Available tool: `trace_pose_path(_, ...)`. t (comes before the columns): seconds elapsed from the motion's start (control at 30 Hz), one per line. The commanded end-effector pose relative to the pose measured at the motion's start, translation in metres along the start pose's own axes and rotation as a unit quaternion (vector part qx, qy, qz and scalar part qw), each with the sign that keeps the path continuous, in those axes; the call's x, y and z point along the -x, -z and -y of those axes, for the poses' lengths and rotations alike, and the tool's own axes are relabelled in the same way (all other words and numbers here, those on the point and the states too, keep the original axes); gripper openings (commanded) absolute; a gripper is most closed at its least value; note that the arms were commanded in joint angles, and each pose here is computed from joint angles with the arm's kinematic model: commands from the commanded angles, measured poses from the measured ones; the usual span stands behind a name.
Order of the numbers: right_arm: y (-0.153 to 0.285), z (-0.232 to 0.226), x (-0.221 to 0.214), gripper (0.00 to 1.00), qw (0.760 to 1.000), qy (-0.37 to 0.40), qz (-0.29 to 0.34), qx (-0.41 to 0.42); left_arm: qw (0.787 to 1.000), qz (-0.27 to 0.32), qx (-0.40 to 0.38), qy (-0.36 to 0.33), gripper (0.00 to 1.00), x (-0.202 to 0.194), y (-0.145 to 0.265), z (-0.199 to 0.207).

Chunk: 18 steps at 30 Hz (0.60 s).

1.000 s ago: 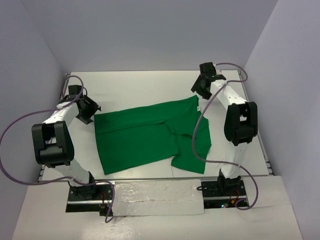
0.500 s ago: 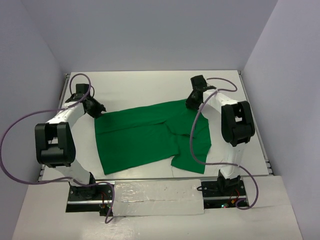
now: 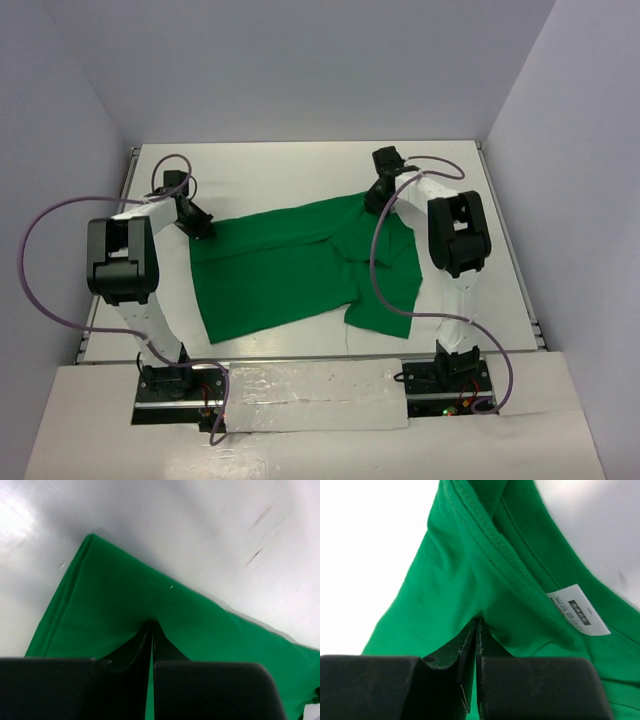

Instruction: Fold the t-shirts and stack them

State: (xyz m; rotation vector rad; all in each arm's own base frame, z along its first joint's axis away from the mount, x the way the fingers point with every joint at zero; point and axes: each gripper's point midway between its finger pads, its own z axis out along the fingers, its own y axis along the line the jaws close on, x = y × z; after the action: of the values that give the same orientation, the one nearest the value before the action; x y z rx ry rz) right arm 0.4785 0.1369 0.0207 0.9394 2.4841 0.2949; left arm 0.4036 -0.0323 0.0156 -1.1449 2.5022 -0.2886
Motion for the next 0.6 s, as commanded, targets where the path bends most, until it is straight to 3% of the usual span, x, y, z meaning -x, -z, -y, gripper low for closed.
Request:
trace_pose_path(0.0, -0.024, -0.003, 0.004, 0.09, 0.999, -0.004, 0.002, -0.035, 1.0, 0.004, -0.005, -0.004, 0.1, 0.015, -0.013, 0.014)
trace_pose_path(0.57, -0.062, -0.051, 0.049, 0.09, 1.0, -0.009, 0.014, -0.023, 1.0, 0.0, -0.004, 0.0, 0.1, 0.086, -0.074, 0.052)
